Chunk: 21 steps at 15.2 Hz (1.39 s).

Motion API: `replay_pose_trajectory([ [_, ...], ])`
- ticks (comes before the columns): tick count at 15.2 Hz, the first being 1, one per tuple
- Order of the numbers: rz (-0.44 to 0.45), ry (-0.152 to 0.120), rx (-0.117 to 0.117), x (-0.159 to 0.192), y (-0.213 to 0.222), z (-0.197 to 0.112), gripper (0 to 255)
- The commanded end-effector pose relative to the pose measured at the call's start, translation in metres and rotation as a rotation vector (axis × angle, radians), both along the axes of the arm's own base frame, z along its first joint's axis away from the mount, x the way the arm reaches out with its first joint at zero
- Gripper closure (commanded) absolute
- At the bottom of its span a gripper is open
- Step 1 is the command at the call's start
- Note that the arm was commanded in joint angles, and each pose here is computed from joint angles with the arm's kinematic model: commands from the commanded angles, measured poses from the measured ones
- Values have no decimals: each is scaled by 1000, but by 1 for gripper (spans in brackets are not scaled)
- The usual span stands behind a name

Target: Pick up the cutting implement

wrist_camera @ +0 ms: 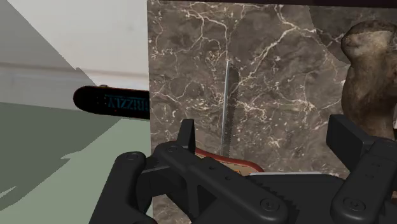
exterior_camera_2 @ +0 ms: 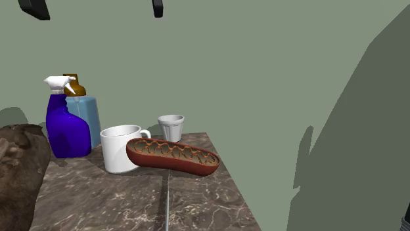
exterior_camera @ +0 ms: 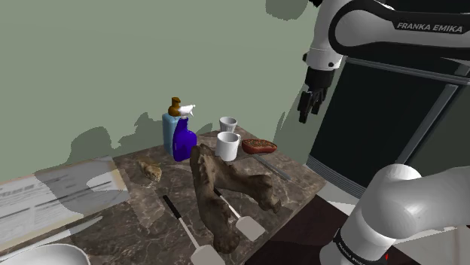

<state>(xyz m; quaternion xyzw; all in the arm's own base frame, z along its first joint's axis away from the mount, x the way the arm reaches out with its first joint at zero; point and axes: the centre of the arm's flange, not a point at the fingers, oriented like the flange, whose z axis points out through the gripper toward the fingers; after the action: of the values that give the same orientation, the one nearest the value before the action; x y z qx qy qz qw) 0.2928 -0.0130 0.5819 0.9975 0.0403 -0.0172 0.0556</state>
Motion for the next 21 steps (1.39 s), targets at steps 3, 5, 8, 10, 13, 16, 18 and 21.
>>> replay_pose_trajectory([
  [3,-11,11,18,13,-8,-23,0],
  [5,-21,21,36,26,-16,-46,0],
  [8,-37,38,63,45,-27,-81,0],
  [10,-48,48,81,58,-35,-105,0],
  [13,-64,64,108,75,-45,-141,0],
  [16,-80,80,135,92,-54,-178,0],
  [18,-91,91,153,103,-60,-203,0],
  [21,-106,107,179,119,-68,-240,0],
])
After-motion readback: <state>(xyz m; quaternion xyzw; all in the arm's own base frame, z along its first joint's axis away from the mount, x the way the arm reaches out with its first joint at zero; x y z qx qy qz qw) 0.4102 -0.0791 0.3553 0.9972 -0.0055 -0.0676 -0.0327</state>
